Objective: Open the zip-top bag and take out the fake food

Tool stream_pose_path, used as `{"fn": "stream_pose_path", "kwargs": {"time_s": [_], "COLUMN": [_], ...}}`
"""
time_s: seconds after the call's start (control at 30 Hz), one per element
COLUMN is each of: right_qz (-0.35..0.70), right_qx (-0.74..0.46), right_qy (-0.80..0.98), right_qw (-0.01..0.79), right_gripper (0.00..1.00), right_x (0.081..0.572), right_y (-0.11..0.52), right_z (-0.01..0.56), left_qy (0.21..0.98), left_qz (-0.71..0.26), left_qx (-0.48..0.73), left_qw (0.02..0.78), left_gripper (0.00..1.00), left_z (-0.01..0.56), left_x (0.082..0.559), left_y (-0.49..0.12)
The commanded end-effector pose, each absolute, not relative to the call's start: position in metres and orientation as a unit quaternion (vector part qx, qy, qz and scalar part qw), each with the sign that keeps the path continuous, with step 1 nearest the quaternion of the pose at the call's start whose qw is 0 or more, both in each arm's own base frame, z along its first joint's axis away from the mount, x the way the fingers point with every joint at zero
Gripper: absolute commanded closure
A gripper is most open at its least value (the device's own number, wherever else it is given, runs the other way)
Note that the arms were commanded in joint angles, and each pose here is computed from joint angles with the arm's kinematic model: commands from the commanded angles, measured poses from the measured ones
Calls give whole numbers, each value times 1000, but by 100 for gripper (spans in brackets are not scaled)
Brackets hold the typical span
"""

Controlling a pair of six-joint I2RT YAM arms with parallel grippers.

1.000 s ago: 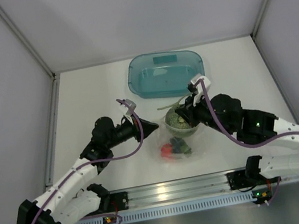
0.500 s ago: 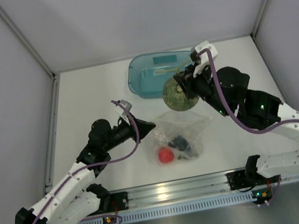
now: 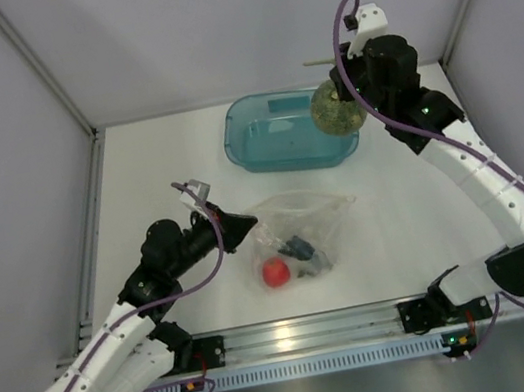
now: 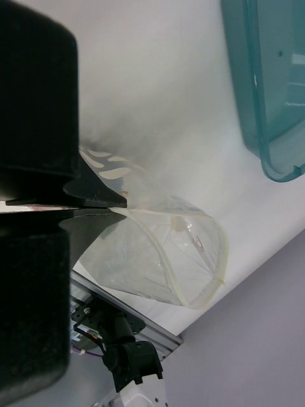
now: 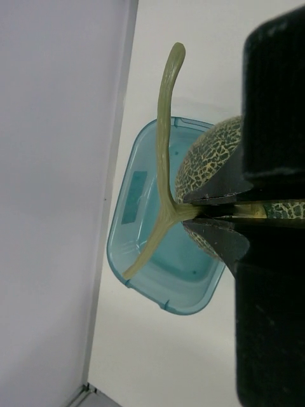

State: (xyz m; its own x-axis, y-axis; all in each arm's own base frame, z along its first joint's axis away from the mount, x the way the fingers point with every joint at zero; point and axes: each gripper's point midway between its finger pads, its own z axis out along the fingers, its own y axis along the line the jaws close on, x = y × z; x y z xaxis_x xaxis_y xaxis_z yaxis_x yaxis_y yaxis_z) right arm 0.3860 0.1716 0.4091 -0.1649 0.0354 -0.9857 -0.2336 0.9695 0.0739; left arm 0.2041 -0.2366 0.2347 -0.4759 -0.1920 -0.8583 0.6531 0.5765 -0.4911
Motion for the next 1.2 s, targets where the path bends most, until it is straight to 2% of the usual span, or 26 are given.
{"fn": "stream_pose_path", "kwargs": {"time_s": [0.0,0.23,0.57,1.07,1.1,1.17], "right_qz": [131,142,149,155,155,150], "right_qx": [-67,-73,-82,-86,-87,-81], "right_qy": [739,747,769,802,804,810], "right_qw": [658,645,616,570,568,562], "right_gripper": [100,100,100,100,99,90], "right_x": [407,453,522,584,585,588], "right_y": [167,159,167,186,187,185], "right_z": [422,384,322,221,219,215], "left_qy": [715,707,720,712,712,710], "left_qz": [-450,-445,-440,-448,-449,-449], "left_qx": [123,117,128,153,154,155], "left_qw": [520,537,521,518,518,519], "left_gripper": [100,100,100,100,100,100], "left_z": [267,277,264,268,268,269], "left_x": [202,199,194,180,180,179], "left_y": [-229,-221,-221,-219,-219,-219]}}
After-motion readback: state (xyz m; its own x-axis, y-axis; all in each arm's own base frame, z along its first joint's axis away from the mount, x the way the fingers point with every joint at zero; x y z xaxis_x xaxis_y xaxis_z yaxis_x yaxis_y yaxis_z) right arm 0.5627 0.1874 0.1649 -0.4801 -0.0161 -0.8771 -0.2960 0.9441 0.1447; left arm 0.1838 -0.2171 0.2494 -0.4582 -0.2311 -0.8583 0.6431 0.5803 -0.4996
